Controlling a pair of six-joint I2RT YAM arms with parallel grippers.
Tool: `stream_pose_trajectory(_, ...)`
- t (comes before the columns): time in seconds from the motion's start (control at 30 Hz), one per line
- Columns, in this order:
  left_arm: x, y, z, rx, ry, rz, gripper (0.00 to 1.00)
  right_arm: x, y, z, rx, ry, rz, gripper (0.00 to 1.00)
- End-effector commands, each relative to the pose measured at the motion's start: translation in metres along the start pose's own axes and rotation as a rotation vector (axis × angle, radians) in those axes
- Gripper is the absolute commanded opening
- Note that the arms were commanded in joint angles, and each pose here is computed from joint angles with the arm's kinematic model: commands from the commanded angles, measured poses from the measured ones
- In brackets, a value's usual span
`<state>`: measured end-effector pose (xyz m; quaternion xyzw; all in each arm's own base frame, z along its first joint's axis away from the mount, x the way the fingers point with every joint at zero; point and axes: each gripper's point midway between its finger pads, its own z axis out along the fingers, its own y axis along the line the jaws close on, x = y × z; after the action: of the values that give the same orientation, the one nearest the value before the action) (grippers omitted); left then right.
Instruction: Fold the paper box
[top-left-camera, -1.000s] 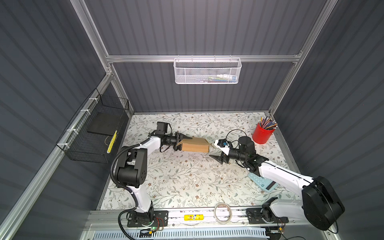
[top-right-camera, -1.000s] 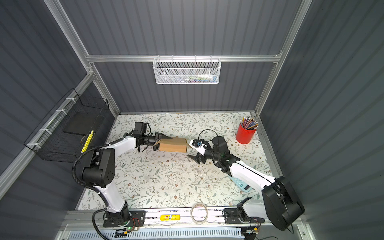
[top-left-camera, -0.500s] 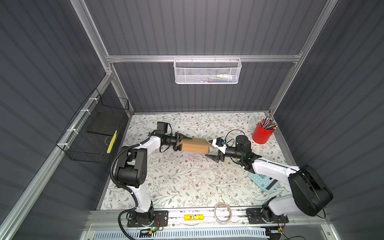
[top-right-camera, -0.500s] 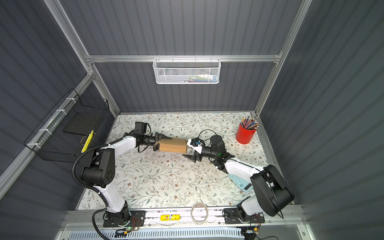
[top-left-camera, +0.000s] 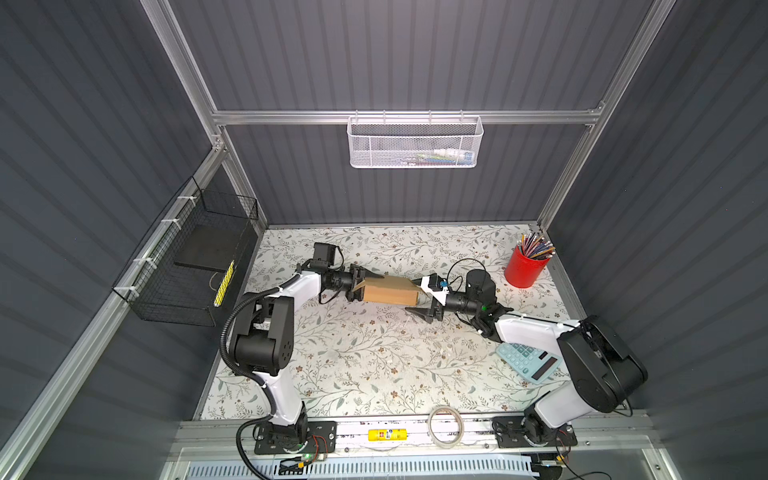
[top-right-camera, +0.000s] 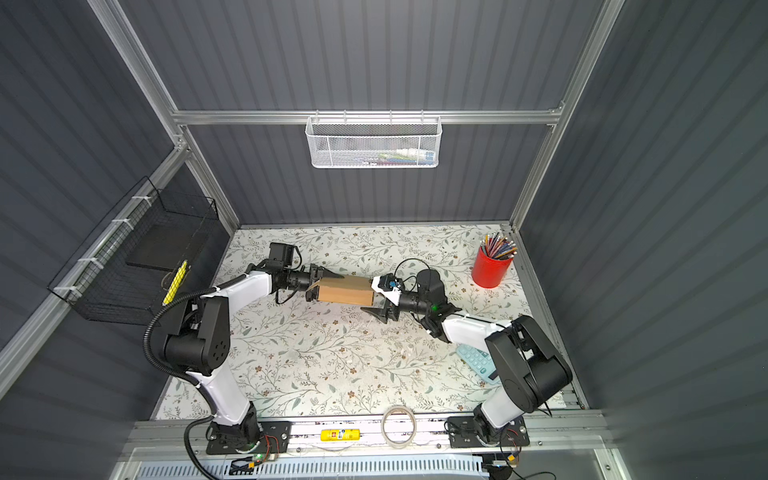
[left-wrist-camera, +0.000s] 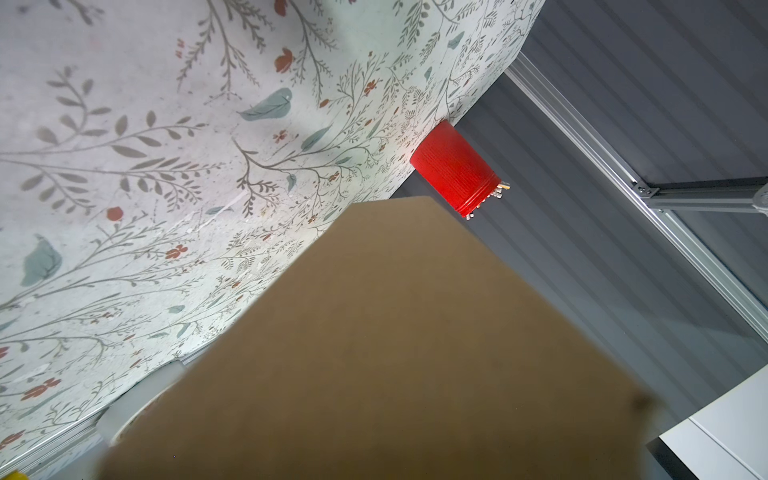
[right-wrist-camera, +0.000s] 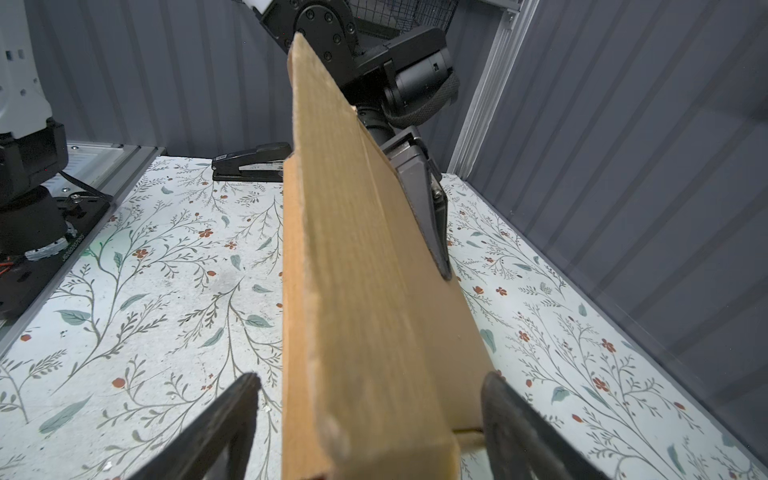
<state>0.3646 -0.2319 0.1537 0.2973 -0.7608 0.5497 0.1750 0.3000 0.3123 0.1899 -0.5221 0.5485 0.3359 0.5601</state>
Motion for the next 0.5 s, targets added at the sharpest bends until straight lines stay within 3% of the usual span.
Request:
stream_pose_trajectory(0.0,0.005,-0.012,0.002,0.005,0.018,0.027,0.25,-0.013,0.005,0.007,-0.036,-0.03,-0.014,0.83)
stream_pose_trajectory(0.47,-0.001,-0.018,0.011,-0.001,0.028,0.036,0.24,-0.01,0.015,0.025,-0.053,0.01,-0.037,0.78)
